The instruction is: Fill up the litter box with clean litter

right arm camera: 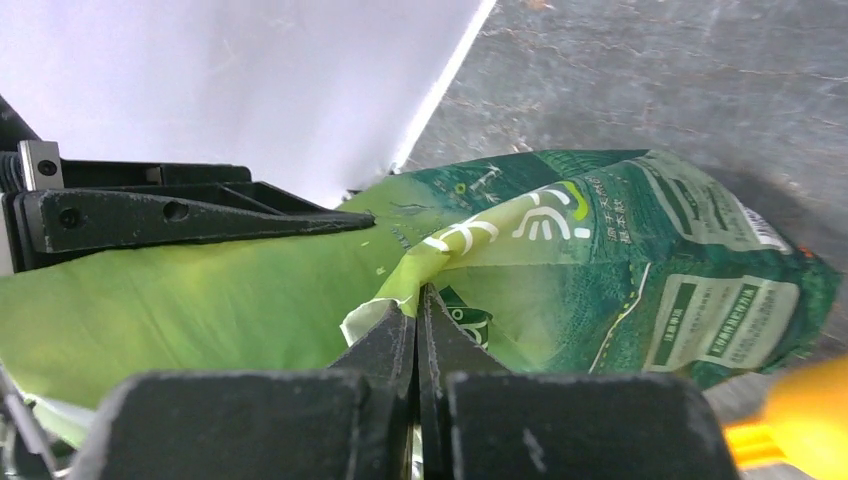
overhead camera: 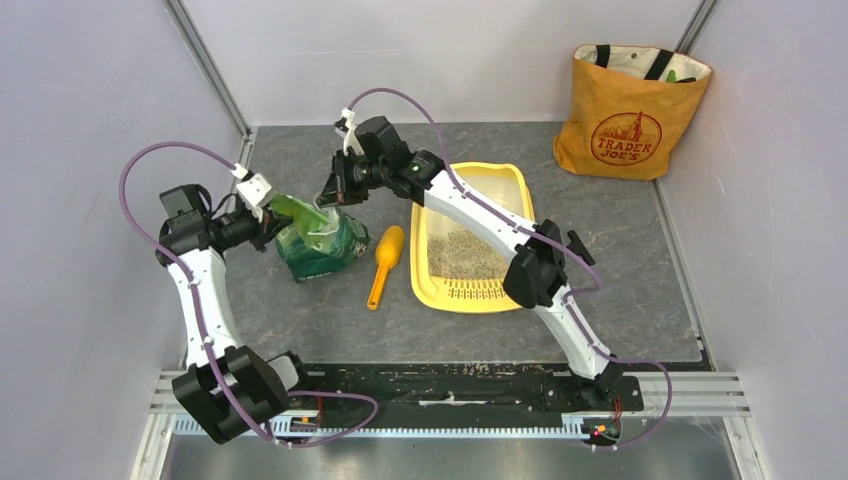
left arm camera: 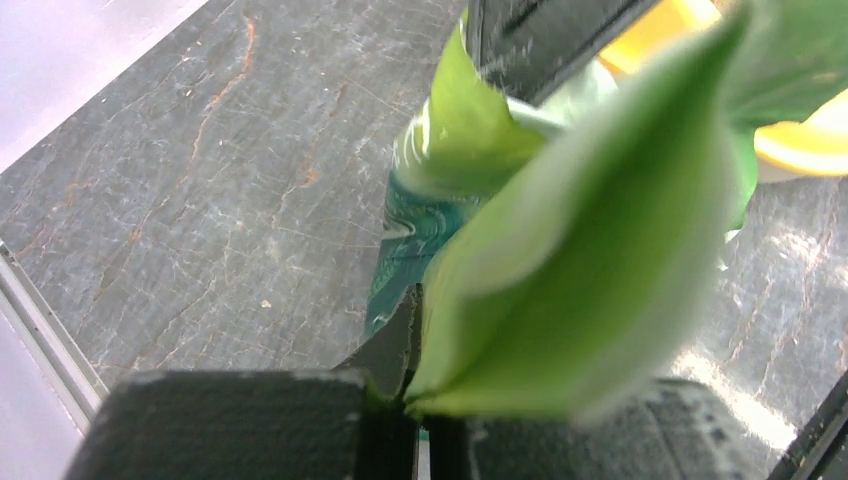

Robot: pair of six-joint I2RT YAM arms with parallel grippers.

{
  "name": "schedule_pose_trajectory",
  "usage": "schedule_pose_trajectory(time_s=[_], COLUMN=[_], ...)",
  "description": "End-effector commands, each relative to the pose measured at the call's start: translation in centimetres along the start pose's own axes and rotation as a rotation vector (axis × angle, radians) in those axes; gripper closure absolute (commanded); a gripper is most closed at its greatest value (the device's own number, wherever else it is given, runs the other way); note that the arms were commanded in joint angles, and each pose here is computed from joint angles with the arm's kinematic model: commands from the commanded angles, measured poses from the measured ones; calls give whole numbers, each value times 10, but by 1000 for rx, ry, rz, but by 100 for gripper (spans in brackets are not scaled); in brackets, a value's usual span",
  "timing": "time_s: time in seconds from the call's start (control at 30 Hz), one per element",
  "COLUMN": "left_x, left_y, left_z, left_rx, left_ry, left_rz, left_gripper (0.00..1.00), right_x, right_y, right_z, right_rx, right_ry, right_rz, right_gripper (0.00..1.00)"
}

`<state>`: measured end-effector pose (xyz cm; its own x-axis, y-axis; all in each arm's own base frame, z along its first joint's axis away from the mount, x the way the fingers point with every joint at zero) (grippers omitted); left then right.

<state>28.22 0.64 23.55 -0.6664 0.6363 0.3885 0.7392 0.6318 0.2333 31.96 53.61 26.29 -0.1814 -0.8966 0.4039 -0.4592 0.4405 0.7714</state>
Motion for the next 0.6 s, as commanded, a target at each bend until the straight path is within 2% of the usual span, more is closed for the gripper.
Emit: schedule_pose_trajectory(time_s=[0.0,0.2,0.33,0.57], left_x=[-7,-39,-52,-7], left_y=[19,2,12,44], left_z=[-56,-30,-6,-27], left_rx=[-30,47,132,103], left_ry=[-193,-168,-134,-99], left_rz=[-55,-54,-94,-195], left_gripper=[98,98,98,98], right_x=[-3,-22,-25,18], right_y=[75,74,63,22], right_z=[-2,-15,-11,-24], right_rx=[-103,-138,-136,-35], right_ry=[6,-53,-54,-108], right_rz=[-312,-343,-316,-84], right_gripper=[100,100,100,100])
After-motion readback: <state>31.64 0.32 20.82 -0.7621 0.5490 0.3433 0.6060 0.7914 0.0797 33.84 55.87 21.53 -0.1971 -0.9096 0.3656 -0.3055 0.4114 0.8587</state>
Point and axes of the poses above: each gripper's point midway between its finger pads, its own x axis back along the fingers, its own y axis along the line the jaws close on, z = x × y, the point moved 1 cm from there along x, back along the fingers, and after that the axes turned 5 degrees about -x, right-handed, at the moved point
